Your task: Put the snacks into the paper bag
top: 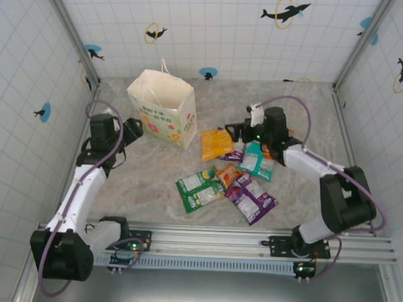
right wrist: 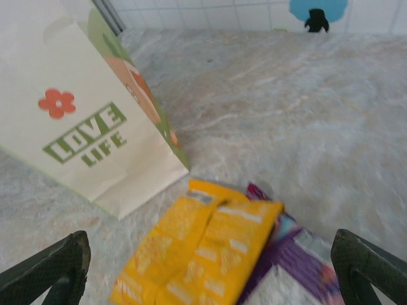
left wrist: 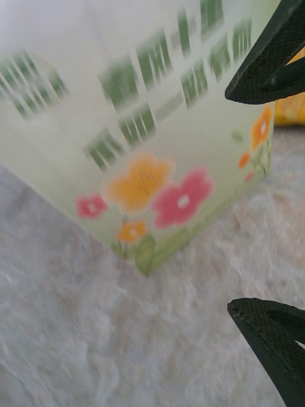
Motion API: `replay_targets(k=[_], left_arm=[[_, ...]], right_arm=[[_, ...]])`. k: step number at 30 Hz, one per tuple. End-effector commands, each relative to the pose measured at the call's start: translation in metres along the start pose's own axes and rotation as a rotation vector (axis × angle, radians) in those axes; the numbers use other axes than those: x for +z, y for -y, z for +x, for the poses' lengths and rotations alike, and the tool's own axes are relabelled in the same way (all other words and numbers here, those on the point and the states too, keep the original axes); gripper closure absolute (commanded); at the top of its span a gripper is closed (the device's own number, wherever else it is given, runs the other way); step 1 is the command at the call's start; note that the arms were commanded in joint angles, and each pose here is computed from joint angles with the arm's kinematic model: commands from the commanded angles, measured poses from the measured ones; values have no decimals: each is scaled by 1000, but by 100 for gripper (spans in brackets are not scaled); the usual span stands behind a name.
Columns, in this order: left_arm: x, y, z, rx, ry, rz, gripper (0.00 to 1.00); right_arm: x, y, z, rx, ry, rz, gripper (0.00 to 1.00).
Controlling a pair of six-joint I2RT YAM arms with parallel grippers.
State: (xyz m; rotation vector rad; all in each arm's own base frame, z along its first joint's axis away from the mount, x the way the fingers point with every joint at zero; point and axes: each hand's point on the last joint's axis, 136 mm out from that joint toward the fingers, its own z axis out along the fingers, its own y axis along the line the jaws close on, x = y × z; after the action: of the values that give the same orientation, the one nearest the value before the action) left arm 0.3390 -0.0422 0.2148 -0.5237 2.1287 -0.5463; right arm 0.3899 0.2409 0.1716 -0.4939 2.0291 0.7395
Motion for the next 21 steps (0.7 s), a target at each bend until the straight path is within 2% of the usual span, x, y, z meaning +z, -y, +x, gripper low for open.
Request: replay_targets(k=[1, 3, 9, 12, 21], left_arm=[[-12, 20, -2, -29, -78, 34, 19], [-11, 18, -2, -57, -98, 6, 19], [-18, 52, -19, -113, -90, 137, 23], [-23, 67, -27, -134, -79, 204, 23], [-14, 79, -44, -144, -67, 225, 23]], right_arm=[[20, -14, -26, -65, 26, -65, 0], [34, -21, -31, -82, 24, -131, 1], [75, -27, -46, -121, 39, -239, 0], [96, -24, -49, -138, 44, -243, 0], [125, -44, -61, -251, 147, -372, 0]])
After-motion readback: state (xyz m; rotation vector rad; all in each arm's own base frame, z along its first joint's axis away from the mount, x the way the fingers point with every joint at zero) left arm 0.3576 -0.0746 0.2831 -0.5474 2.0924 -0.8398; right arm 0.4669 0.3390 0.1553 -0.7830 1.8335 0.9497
